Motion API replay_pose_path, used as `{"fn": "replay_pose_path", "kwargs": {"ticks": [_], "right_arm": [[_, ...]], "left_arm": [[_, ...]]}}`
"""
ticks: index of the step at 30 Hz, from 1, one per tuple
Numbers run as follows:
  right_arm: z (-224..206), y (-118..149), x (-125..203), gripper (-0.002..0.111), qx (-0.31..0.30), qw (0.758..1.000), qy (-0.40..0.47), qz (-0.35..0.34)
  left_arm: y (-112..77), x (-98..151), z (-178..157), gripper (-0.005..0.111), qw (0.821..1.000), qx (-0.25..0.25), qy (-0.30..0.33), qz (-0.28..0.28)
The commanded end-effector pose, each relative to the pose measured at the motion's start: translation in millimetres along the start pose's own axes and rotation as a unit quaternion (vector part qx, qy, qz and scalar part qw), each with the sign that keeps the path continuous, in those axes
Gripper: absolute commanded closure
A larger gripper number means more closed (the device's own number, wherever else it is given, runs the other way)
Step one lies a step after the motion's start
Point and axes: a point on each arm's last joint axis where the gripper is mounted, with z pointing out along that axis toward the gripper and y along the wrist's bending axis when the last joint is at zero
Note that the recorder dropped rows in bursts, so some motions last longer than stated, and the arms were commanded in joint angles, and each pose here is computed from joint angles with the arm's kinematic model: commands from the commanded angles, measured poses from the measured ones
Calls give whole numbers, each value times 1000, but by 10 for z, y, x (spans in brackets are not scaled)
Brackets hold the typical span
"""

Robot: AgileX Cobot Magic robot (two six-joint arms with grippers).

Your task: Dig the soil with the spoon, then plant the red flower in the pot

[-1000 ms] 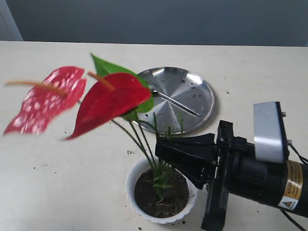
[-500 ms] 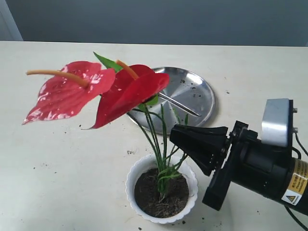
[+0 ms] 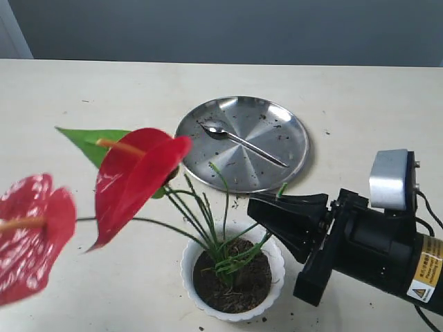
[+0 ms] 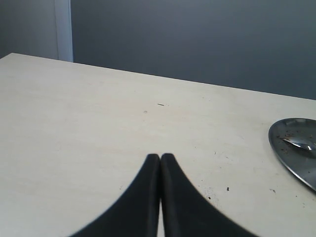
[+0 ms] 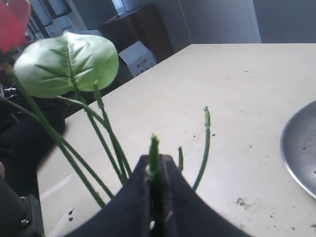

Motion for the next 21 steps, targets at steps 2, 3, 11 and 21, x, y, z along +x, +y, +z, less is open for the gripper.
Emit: {"fn": "replay_pose_path", "kwargs": {"ticks": [2,3,11,21], "right_arm": [[-149,-108,248,108,70,995,74,-12],[-158,-108,258,108,71,995,75,-11],[-184,-131,310,108,86,991,99,-10],[-262,-158,383,108,111,988,112,2]], "left_arm": [[0,-7,-2,106,1000,1,-7,1],[0,-7,-2,106,1000,1,-7,1],[0,-7,-2,106,1000,1,-7,1],[0,-7,-2,106,1000,1,-7,1]]}}
